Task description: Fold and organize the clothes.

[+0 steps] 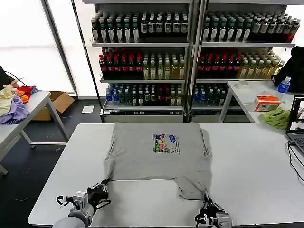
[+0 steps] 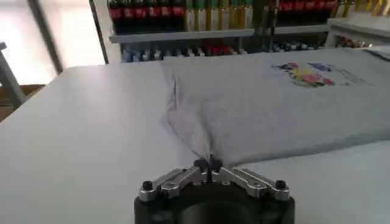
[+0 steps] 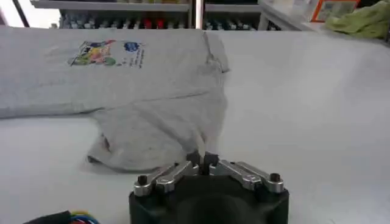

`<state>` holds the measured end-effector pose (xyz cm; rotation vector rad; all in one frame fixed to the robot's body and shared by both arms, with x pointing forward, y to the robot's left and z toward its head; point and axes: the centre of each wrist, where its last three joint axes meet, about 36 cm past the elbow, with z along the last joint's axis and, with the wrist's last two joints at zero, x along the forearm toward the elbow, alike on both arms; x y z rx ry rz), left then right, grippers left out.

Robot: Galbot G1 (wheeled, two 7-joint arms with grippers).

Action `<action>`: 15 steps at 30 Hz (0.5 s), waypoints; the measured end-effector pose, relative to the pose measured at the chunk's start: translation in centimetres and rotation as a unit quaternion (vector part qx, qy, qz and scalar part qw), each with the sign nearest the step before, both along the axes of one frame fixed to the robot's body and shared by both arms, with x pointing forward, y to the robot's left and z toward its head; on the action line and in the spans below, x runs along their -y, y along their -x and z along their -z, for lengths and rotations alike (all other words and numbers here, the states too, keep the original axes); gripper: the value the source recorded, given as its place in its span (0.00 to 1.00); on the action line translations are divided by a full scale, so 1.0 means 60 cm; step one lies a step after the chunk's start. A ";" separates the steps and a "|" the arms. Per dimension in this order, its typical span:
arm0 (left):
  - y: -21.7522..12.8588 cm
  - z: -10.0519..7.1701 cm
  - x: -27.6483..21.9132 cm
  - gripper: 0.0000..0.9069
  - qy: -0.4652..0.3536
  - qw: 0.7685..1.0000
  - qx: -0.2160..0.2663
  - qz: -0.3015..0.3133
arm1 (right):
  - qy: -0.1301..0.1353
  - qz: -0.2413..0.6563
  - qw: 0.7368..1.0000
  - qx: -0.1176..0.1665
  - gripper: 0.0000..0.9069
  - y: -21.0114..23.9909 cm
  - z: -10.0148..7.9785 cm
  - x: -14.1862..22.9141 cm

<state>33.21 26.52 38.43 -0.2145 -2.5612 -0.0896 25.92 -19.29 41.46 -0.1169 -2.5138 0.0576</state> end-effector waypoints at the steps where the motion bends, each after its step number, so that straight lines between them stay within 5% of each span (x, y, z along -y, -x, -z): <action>1: 0.000 -0.001 0.000 0.01 0.001 1.000 0.002 0.000 | 0.001 0.000 1.000 0.006 0.00 -0.001 -0.004 0.001; 15: -0.024 -0.040 -0.005 0.01 0.022 0.997 0.077 -0.021 | -0.005 0.002 0.992 0.125 0.00 -0.052 -0.060 0.013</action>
